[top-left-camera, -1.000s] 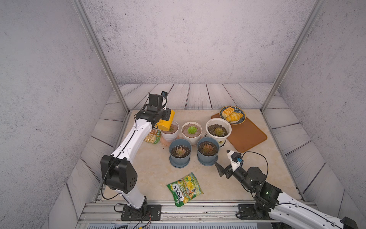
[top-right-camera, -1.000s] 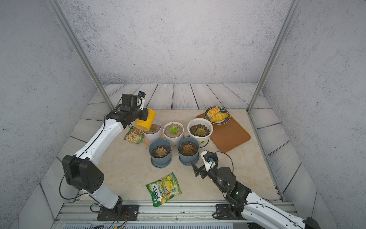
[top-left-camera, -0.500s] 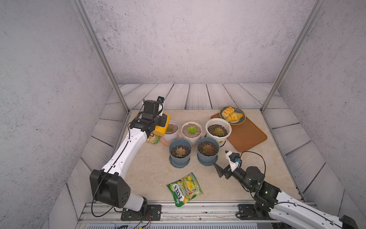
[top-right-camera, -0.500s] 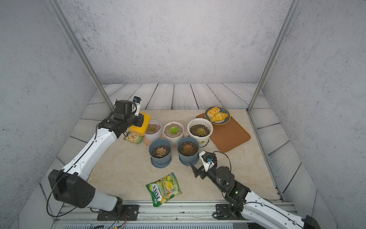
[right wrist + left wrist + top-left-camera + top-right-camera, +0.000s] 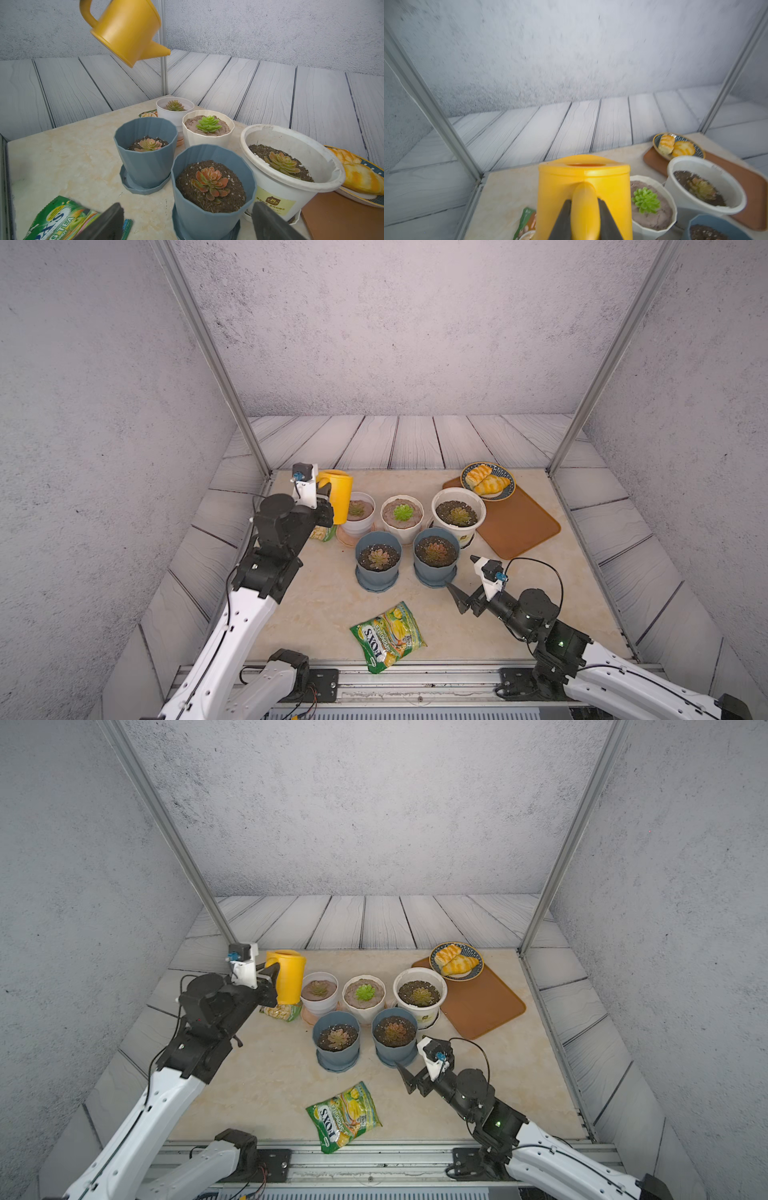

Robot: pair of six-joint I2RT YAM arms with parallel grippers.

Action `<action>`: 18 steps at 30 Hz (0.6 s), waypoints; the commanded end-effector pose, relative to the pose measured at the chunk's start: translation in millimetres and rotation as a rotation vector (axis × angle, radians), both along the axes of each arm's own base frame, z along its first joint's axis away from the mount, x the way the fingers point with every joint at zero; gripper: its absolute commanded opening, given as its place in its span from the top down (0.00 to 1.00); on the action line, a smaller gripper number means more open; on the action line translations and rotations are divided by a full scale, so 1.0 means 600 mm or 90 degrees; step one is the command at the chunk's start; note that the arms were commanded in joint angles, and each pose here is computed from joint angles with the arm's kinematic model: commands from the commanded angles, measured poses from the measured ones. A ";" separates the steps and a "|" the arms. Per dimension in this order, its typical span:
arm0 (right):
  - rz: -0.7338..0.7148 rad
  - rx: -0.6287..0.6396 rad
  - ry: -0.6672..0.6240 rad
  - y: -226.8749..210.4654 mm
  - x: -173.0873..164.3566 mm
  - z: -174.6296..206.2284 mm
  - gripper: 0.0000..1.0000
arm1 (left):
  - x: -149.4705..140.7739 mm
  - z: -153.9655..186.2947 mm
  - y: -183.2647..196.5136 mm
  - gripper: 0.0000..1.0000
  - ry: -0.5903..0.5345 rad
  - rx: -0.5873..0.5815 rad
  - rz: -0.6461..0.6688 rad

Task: Water the succulent around the soil edge
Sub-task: Water the soil of the potted plant with water.

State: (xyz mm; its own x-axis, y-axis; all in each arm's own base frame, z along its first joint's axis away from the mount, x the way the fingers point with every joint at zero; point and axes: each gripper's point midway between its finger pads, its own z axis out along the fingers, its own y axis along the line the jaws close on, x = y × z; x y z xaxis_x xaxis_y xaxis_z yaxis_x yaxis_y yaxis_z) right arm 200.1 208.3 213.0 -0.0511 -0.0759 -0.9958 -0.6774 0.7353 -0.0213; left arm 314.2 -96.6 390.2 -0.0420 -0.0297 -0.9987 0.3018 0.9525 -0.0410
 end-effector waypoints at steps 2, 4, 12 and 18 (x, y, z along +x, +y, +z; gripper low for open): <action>-0.032 0.115 0.024 -0.026 -0.006 0.103 0.01 | -0.090 0.064 -0.028 1.00 -0.123 -0.138 -0.127; -0.045 0.141 0.059 -0.042 -0.013 0.127 0.01 | -0.123 0.060 -0.035 1.00 -0.145 -0.169 -0.168; -0.102 0.250 0.183 -0.080 -0.020 0.194 0.11 | -0.207 0.050 -0.086 1.00 -0.177 -0.262 -0.348; -0.038 0.352 0.243 -0.034 -0.017 0.229 0.18 | -0.245 0.040 -0.137 1.00 -0.195 -0.256 -0.439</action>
